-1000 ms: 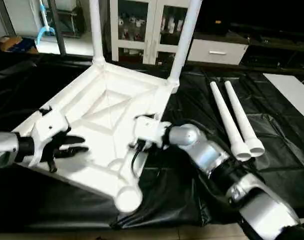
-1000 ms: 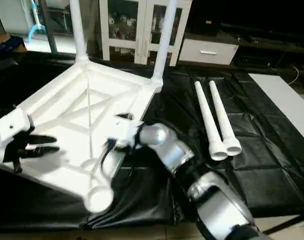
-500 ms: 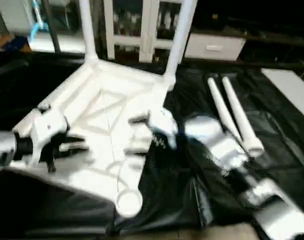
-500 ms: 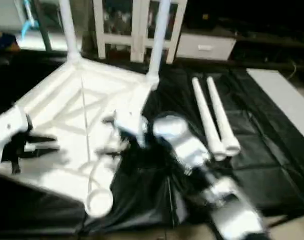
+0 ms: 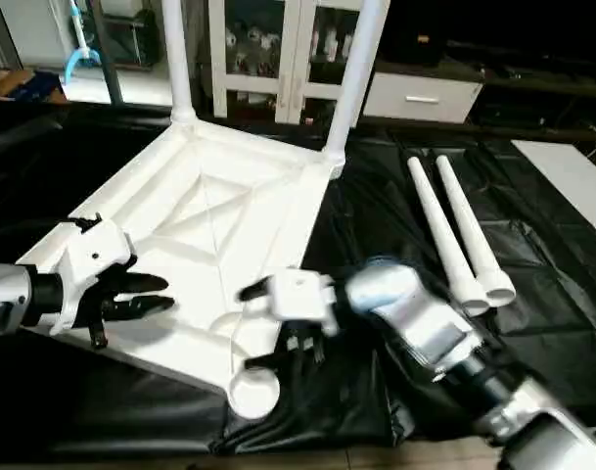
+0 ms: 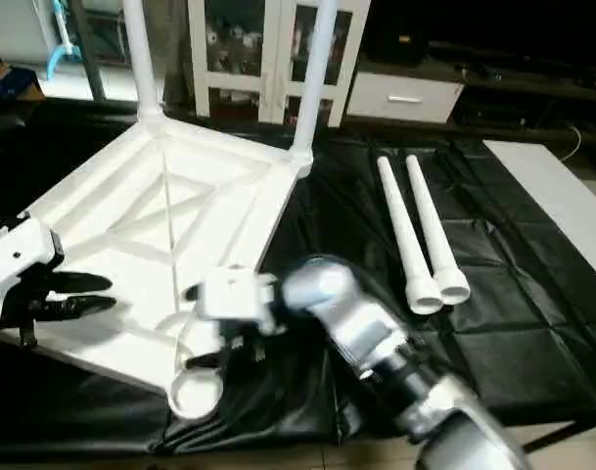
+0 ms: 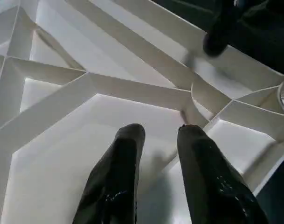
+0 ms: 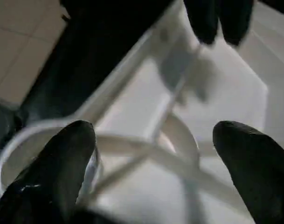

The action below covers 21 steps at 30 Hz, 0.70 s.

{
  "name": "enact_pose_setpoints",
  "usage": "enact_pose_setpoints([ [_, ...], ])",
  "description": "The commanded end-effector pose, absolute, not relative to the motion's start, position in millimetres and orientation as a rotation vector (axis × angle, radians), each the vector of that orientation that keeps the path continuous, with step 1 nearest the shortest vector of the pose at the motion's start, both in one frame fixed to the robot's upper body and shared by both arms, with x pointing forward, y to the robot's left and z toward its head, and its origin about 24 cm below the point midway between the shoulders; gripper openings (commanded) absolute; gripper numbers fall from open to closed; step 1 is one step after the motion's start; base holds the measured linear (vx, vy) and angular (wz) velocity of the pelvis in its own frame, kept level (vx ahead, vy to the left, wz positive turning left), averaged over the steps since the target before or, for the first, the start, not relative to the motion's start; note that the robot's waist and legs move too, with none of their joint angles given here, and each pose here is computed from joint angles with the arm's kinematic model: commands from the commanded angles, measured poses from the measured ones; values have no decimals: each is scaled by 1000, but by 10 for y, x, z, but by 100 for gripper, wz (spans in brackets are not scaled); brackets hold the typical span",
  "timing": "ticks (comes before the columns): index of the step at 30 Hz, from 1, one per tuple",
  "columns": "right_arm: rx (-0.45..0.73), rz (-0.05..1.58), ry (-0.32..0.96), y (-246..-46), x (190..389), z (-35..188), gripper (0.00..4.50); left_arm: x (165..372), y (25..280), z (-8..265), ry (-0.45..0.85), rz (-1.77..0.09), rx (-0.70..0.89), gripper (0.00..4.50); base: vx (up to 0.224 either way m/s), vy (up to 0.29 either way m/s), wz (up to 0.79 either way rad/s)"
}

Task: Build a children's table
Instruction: Rotate table base

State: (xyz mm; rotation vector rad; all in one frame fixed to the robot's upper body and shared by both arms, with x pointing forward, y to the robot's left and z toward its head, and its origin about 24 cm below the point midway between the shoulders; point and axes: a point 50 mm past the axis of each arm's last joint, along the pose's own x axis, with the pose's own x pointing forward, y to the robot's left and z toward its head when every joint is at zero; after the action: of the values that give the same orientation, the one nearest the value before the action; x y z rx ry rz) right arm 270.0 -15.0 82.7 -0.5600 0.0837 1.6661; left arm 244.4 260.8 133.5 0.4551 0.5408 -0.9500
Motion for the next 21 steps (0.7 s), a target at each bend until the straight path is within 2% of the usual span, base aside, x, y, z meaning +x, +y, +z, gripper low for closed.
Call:
enact_pose_setpoints([
  [1, -600, 1665, 84, -129, 2689, 819, 450, 2428, 2573, 1348, 548, -975, 469, 146, 0, 0, 0],
  [4, -713, 1641, 87, -50, 2704, 728, 450, 2411, 2555, 1351, 551, -991, 463, 146, 0, 0, 0],
  [9, -790, 1628, 97, -26, 2731, 678, 450, 2402, 2544, 1359, 555, -1000, 459, 146, 0, 0, 0],
  [12, -893, 1596, 119, -92, 2795, 628, 450, 2380, 2531, 1364, 559, -1015, 454, 146, 0, 0, 0],
  [21, -1007, 1502, 138, -287, 2970, 588, 450, 2393, 2496, 1386, 539, -1037, 464, 146, 0, 0, 0],
])
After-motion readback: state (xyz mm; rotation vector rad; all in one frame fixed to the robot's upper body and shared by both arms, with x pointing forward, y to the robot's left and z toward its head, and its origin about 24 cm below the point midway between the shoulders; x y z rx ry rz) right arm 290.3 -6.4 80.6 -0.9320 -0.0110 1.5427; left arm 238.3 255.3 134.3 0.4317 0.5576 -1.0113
